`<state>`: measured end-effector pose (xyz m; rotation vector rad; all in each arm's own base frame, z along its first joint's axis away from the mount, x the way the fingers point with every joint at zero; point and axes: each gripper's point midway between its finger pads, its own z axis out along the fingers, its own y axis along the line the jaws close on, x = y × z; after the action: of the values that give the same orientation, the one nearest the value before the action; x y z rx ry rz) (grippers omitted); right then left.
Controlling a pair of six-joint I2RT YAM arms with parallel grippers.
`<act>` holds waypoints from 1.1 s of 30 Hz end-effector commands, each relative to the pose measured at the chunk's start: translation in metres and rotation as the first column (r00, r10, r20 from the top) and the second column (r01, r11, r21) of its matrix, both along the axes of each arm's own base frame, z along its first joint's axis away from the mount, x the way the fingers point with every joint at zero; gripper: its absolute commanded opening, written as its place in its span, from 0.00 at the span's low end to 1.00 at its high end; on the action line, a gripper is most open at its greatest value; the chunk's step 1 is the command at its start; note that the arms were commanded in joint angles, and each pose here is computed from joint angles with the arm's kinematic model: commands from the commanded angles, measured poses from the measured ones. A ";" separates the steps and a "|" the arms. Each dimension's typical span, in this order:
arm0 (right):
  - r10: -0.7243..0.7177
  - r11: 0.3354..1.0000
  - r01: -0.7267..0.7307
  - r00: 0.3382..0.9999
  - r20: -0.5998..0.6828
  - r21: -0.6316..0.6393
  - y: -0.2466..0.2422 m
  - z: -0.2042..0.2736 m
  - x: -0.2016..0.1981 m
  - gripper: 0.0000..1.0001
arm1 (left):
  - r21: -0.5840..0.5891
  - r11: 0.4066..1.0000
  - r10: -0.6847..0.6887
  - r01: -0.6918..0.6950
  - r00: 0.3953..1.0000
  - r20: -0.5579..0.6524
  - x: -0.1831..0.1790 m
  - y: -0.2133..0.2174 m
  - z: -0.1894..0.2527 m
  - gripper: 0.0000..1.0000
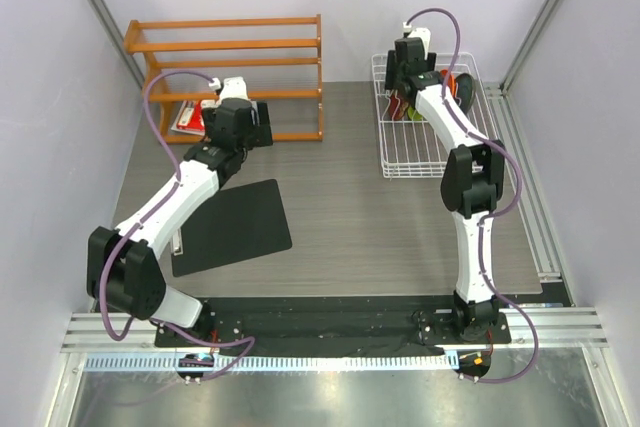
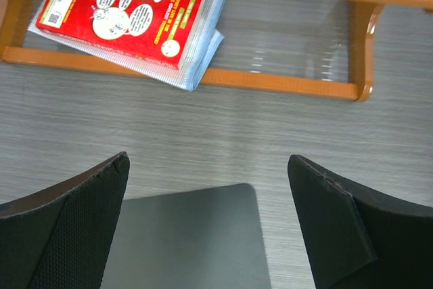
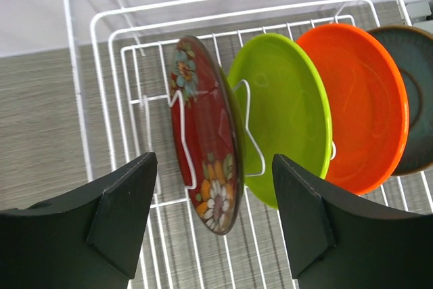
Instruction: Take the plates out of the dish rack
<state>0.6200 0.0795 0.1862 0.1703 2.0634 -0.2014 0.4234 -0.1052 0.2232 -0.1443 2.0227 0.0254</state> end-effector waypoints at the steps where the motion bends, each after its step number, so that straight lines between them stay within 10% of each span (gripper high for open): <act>1: -0.033 0.999 0.034 0.998 0.056 -0.014 -0.015 0.022 0.010 0.74 | 0.022 0.999 0.039 -0.042 0.992 0.117 0.000 0.006 0.032 0.99; 8: -0.010 1.000 0.011 1.000 0.029 -0.012 -0.015 0.002 0.019 0.44 | 0.000 0.997 0.076 -0.076 0.992 0.097 0.004 0.006 0.028 0.99; 15: 0.014 1.000 -0.014 1.000 0.021 -0.022 -0.013 -0.003 0.023 0.40 | 0.025 0.998 0.056 -0.058 0.996 0.071 0.009 0.002 0.018 0.99; 27: 0.062 0.998 -0.062 0.998 -0.010 -0.022 -0.006 -0.009 0.020 0.01 | 0.036 0.994 0.099 -0.101 0.994 0.053 0.003 0.011 0.012 0.99; 33: 0.050 0.996 -0.051 0.999 -0.009 -0.072 -0.010 -0.002 0.017 0.01 | -0.040 0.998 0.051 -0.049 0.997 0.059 0.003 -0.003 0.009 0.99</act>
<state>0.6344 0.0616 0.1505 0.0914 2.1250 -0.2538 0.4226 -0.0976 0.2194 -0.1955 2.0032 0.1074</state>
